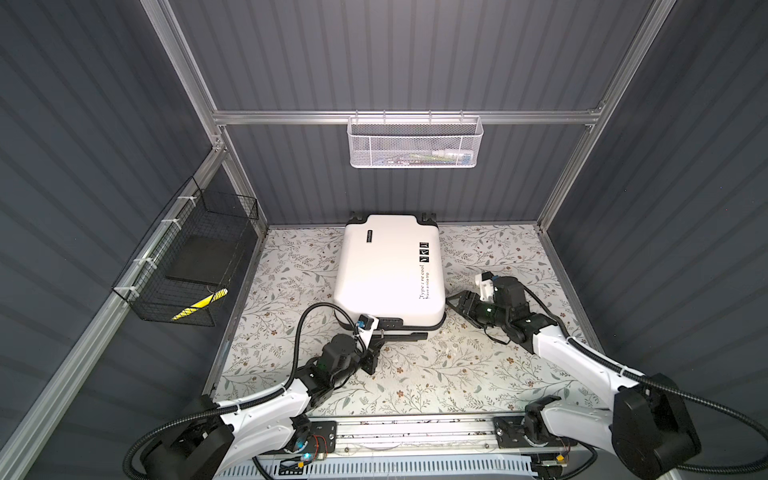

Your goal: Pack the luggage

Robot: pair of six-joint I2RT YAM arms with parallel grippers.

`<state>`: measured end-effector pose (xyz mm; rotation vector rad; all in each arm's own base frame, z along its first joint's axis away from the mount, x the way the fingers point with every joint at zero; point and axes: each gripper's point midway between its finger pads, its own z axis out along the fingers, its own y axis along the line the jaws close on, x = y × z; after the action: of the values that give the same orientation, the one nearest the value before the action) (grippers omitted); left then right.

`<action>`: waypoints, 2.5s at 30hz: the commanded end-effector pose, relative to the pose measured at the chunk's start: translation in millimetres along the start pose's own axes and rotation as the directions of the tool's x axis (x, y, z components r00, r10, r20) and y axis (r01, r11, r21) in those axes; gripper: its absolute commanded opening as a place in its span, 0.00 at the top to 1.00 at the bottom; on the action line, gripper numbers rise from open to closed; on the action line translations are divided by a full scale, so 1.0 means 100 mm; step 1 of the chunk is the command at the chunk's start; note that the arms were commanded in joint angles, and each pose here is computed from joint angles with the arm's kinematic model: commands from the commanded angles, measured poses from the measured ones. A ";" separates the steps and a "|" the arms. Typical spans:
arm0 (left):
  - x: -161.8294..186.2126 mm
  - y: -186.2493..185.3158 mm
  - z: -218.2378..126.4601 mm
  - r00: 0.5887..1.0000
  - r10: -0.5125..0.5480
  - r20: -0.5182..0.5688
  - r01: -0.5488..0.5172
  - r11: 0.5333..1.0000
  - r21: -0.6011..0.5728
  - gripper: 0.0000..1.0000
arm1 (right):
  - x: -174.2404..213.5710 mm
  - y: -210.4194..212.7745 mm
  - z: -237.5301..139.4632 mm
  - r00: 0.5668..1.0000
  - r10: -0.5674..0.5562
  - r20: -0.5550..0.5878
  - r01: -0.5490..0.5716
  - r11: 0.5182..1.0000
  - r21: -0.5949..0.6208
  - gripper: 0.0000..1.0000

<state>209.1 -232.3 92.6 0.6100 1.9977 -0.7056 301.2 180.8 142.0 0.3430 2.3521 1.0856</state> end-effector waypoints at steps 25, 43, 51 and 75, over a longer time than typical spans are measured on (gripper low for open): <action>-0.37 -0.20 -0.01 0.996 0.019 0.092 -0.025 0.997 0.068 1.00 | 0.29 -0.58 -0.03 0.927 -0.371 0.048 0.363 0.923 0.125 0.43; -0.41 -0.23 0.02 0.996 0.019 0.090 -0.026 0.996 0.080 1.00 | 0.29 -0.42 0.21 0.797 -0.573 0.192 0.544 0.819 0.186 0.55; -0.39 -0.23 0.00 0.996 0.018 0.087 -0.025 0.997 0.078 1.00 | 0.23 -0.35 0.21 0.769 -0.603 0.215 0.566 0.797 0.210 0.58; -0.40 -0.24 0.01 0.996 0.015 0.090 -0.023 0.996 0.081 1.00 | 0.24 -0.15 0.34 0.720 -0.666 0.194 0.637 0.746 0.195 0.74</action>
<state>209.6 -235.6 93.4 0.6219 2.0126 -0.7049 293.1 193.8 88.6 -0.2839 2.0913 0.5049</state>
